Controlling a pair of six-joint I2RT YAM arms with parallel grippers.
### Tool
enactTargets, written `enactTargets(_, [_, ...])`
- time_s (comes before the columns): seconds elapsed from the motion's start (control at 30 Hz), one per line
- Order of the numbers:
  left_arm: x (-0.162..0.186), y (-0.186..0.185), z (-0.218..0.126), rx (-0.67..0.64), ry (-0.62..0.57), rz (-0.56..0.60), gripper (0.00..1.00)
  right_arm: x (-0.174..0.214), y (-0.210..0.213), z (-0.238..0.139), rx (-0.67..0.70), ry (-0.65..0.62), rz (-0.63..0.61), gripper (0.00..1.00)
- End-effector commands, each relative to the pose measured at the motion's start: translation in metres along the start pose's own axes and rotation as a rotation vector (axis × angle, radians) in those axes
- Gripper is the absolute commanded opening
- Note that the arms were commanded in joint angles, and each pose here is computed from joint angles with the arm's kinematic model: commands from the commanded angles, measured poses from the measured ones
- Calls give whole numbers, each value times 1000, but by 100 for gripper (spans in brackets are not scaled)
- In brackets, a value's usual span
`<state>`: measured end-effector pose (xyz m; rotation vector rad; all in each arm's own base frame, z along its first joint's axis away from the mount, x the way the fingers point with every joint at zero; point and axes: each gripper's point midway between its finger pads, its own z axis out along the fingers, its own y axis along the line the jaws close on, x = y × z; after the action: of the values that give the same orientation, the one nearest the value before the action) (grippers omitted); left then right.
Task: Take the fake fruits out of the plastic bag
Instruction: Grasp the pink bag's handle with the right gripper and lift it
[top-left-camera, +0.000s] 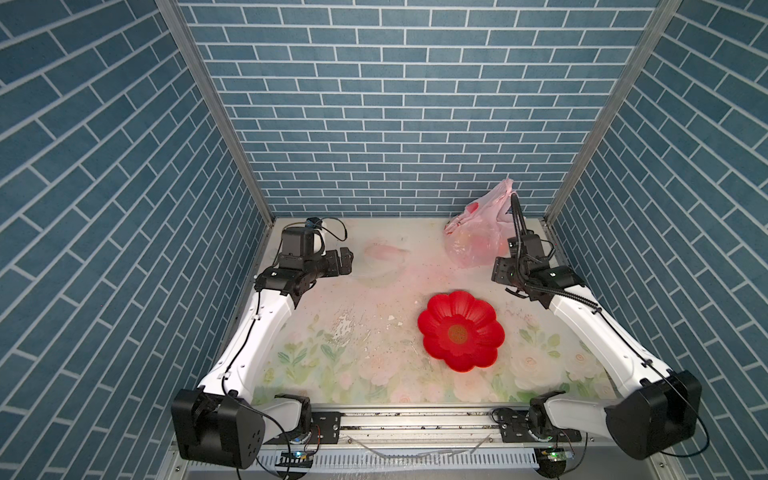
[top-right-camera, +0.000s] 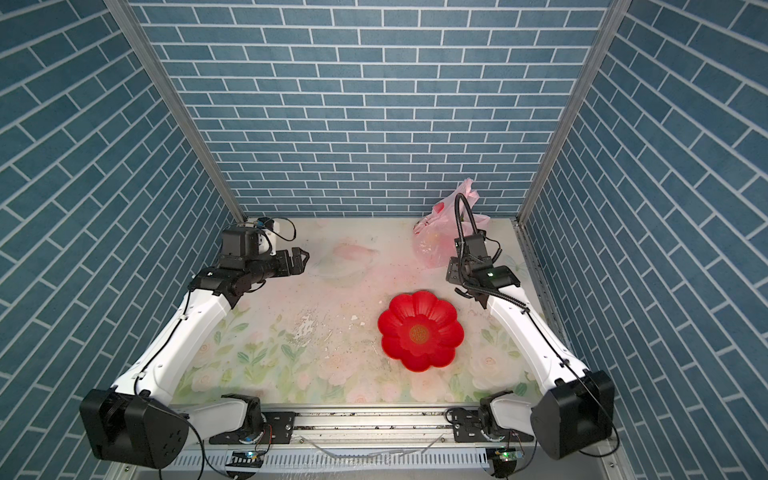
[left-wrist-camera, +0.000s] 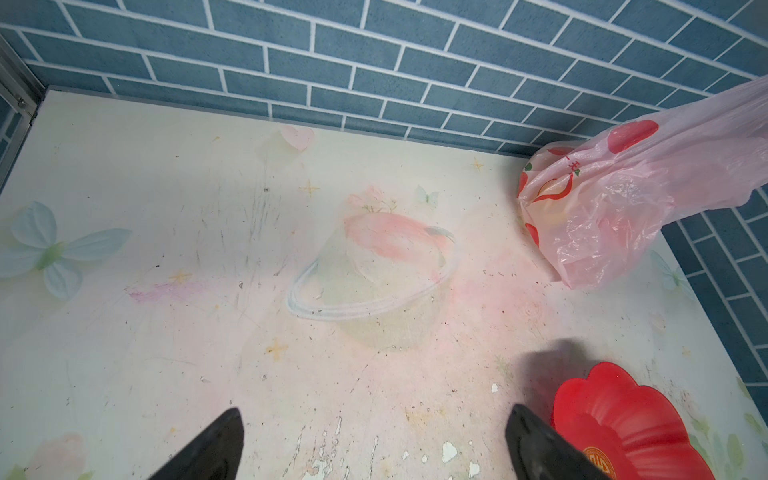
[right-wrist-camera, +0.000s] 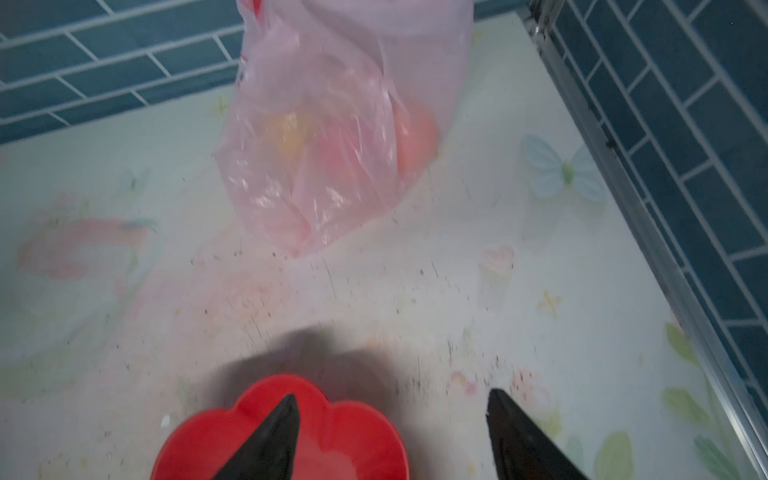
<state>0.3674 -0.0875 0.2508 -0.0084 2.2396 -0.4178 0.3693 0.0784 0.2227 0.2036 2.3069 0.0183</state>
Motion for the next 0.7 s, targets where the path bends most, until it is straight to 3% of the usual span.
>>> enactTargets(0.0, [-4, -6, -4, 26, -4, 19, 99, -82, 11, 17, -46, -224, 26, 72])
enactTargets(0.23, [2, -6, 4, 33, 30, 21, 99, -146, 32, 67, -97, -308, 32, 72])
enactTargets(0.5, [8, -12, 14, 79, 77, 21, 99, -169, 54, 115, -135, -302, 24, 71])
enactTargets(0.6, [10, -12, 18, 84, 90, 18, 99, -175, 58, 133, -131, -299, 18, 66])
enactTargets(0.67, [12, -11, 21, 80, 99, 22, 99, -178, 61, 143, -130, -299, 16, 57])
